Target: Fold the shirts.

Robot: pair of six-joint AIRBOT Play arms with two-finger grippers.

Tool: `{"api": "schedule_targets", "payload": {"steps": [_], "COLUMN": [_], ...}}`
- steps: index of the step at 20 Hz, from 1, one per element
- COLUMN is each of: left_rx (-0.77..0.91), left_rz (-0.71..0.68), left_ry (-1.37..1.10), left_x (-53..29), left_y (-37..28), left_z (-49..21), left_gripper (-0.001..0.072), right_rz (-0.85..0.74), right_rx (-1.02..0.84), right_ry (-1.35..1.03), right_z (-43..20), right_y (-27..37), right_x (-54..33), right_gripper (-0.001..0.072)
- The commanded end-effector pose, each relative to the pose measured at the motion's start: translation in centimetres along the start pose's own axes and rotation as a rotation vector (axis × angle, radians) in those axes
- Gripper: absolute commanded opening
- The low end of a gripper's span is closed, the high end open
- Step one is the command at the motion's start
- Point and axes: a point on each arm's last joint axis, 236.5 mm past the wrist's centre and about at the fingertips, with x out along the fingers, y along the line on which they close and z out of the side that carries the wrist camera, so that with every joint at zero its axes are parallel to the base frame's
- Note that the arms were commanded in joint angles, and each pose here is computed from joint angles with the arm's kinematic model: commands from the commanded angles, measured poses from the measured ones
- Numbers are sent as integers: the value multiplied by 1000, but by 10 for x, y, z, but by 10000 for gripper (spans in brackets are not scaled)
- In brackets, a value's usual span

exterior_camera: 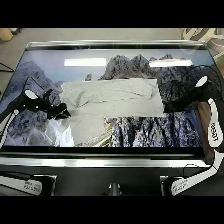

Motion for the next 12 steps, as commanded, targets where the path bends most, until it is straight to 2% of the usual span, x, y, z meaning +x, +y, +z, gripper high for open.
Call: {"api": "schedule_targets", "payload": {"steps": [1, 2, 3, 12], "left_rx": [3, 5, 7, 61], "left_rz": [3, 3, 3, -5], "left_ry": [-35, -36, -39, -85], "left_x": [3, 3, 2, -16], "left_y": [0, -1, -1, -12], "left_z": [9, 9, 9, 12], "left_gripper": [100, 42, 27, 26], "right_rz": [39, 48, 67, 106], "right_rx": [12, 15, 21, 73], "right_ry": [14, 18, 18, -2], "right_z": [-1, -2, -1, 12], "right_y": [4, 5, 7, 9], "right_x": [9, 12, 15, 39], "right_gripper": [496, 496, 496, 484]}}
